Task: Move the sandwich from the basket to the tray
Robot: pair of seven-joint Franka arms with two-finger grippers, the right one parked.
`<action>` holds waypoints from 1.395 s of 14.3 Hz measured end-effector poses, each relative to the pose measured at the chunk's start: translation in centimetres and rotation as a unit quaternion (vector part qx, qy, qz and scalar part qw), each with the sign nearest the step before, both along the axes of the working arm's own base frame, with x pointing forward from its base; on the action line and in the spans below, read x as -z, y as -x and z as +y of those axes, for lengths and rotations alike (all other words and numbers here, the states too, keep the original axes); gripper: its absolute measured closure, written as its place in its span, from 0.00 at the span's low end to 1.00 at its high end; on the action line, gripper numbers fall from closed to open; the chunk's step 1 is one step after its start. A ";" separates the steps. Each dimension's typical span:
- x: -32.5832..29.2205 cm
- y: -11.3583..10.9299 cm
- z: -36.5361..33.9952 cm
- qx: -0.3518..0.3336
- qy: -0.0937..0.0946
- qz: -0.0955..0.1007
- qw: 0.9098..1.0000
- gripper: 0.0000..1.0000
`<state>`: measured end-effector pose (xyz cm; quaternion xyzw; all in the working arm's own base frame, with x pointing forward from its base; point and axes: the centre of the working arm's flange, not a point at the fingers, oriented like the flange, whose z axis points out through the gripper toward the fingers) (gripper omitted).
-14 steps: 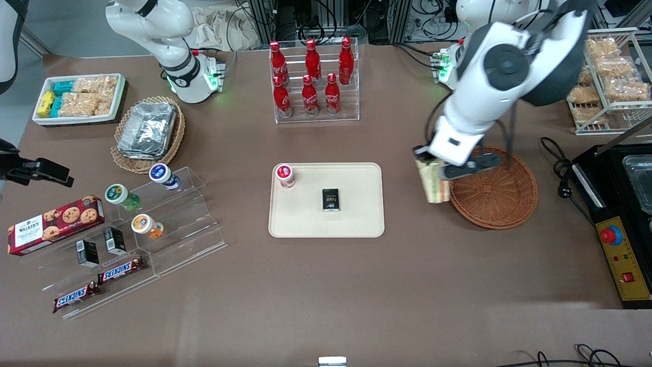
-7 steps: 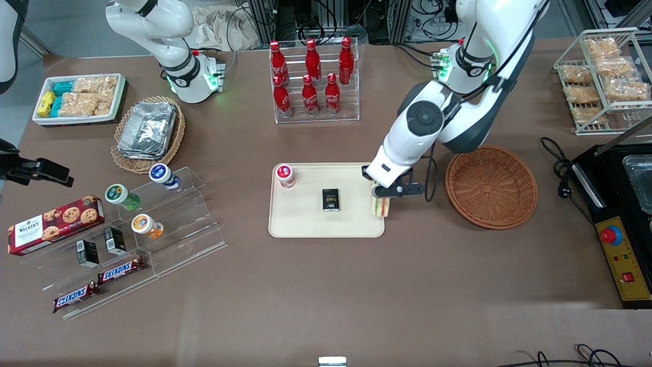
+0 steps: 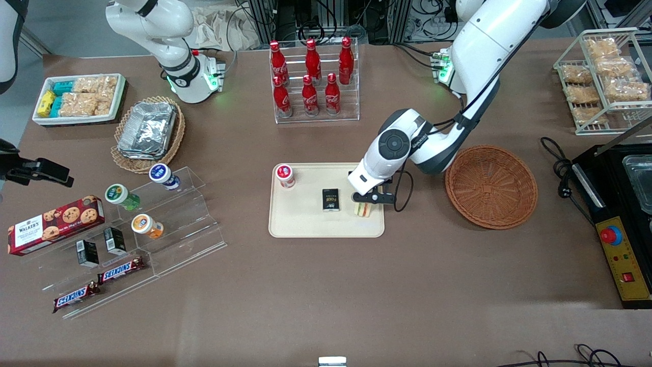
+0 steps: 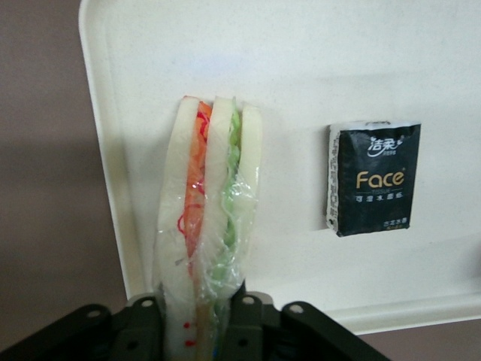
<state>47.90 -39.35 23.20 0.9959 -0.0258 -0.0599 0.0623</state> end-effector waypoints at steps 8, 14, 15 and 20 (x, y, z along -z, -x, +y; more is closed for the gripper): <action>-9.8 -7.1 1.8 -0.144 0.007 -0.039 0.989 0.00; -32.3 -11.9 19.0 -0.134 -0.082 -0.014 0.988 0.00; -34.7 -11.9 22.8 -0.113 -0.074 -0.020 0.991 0.00; -39.8 -9.0 38.4 0.008 -0.051 -0.069 0.996 0.00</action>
